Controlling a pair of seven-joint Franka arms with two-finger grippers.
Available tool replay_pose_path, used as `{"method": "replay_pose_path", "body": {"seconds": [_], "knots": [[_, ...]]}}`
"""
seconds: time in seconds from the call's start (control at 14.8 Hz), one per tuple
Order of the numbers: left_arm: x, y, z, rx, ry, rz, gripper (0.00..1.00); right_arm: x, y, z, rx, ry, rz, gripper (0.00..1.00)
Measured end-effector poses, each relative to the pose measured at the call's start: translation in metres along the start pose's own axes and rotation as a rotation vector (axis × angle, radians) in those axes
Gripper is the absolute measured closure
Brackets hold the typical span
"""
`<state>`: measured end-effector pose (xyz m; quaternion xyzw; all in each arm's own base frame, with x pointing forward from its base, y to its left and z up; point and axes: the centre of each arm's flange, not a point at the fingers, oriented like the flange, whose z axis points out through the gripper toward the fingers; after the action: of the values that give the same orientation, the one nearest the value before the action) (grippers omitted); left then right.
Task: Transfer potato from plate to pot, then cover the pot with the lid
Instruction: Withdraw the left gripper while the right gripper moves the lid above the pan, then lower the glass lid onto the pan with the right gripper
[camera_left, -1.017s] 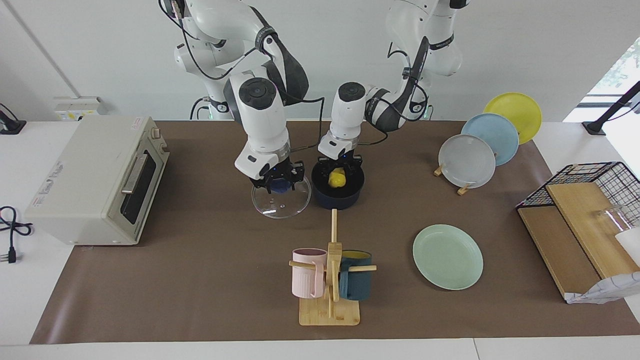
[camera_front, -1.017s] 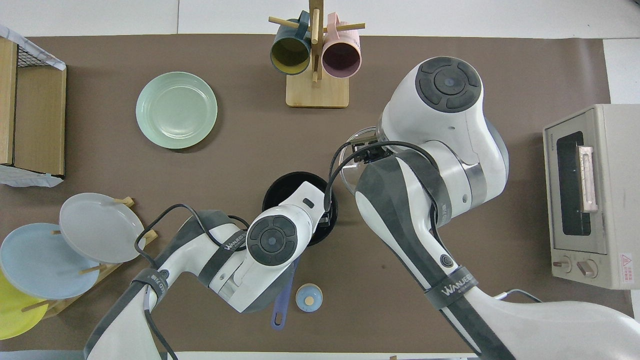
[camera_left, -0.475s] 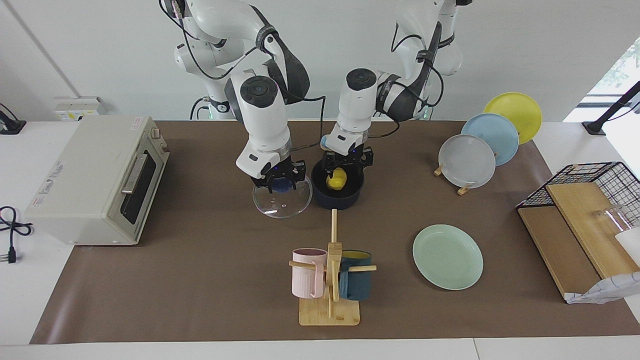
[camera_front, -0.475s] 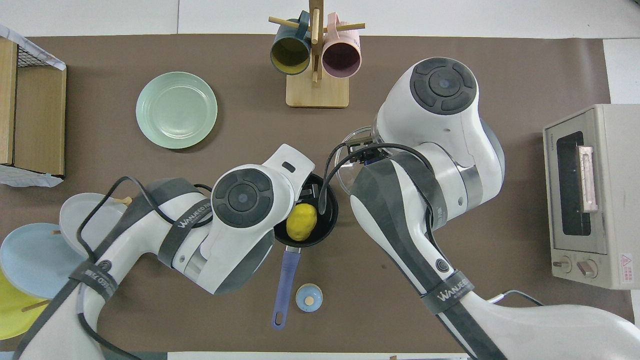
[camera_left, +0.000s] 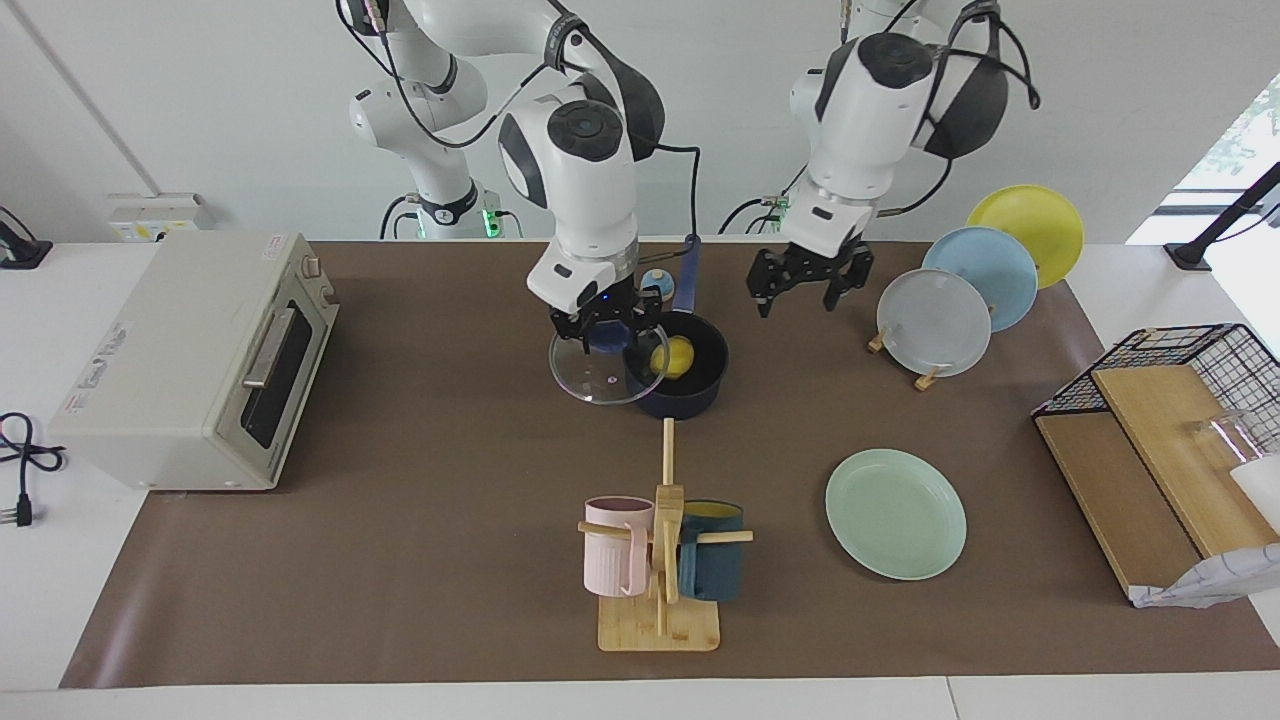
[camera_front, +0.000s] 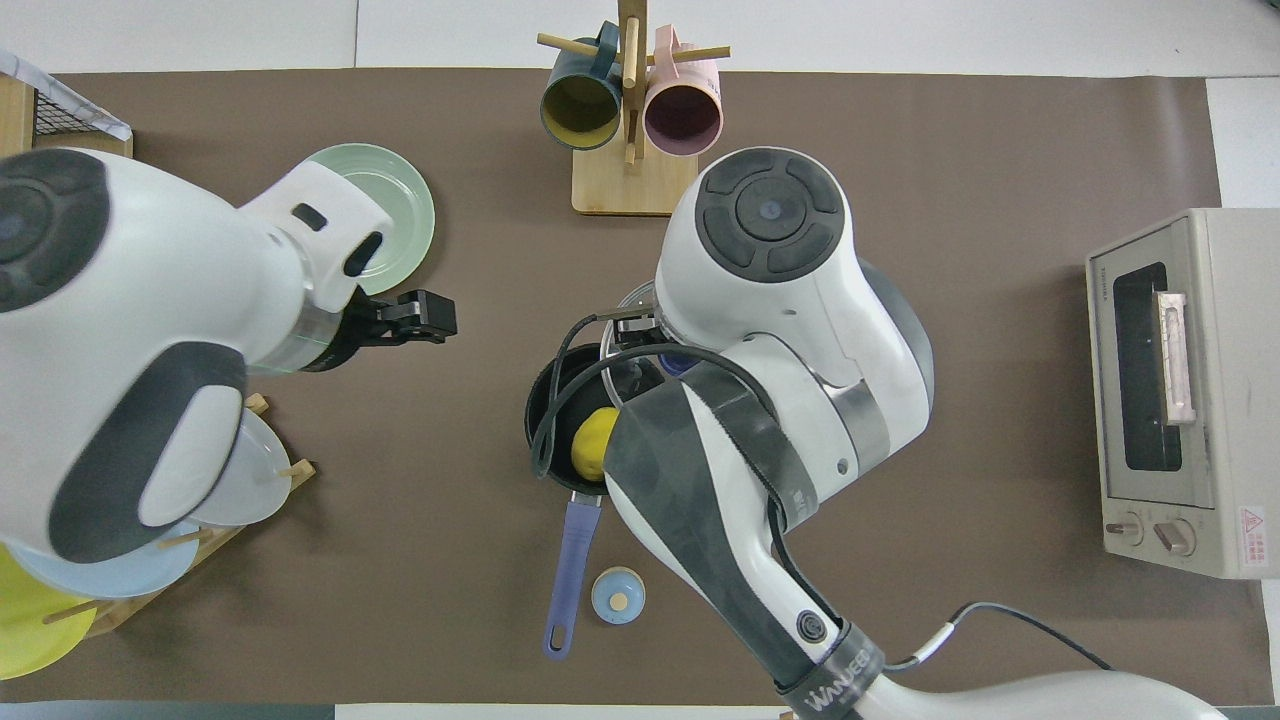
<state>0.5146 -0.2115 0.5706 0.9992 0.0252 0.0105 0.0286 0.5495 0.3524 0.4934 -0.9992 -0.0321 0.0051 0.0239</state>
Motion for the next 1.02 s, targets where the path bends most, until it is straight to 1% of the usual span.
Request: {"method": "replay_pose_path", "body": {"seconds": [0.14,0.27,0.47,0.54,0.75,0.88,1.02], "knots": [[0.012,-0.046,-0.022,0.006,-0.016,0.018,0.0,-0.009,-0.018,0.005,-0.007,-0.004,-0.006,0.35],[0.018,-0.081,-0.036,0.009,-0.024,0.042,0.0,-0.012,-0.033,0.016,-0.011,-0.001,-0.008,0.35],[0.016,-0.119,-0.048,0.01,-0.038,0.089,0.0,-0.012,-0.05,0.047,-0.025,-0.016,-0.009,0.35],[0.015,-0.124,-0.052,0.01,-0.039,0.095,0.0,-0.012,-0.056,0.059,-0.03,-0.022,-0.015,0.35],[0.007,-0.124,-0.058,0.011,-0.048,0.107,0.0,-0.017,-0.077,0.077,-0.023,-0.005,-0.042,0.35],[0.006,-0.122,-0.059,0.011,-0.047,0.11,0.0,-0.019,-0.078,0.077,-0.031,-0.016,-0.044,0.35],[0.006,-0.122,-0.06,0.011,-0.045,0.11,0.0,-0.022,-0.084,0.074,-0.028,-0.013,-0.048,0.35]]}}
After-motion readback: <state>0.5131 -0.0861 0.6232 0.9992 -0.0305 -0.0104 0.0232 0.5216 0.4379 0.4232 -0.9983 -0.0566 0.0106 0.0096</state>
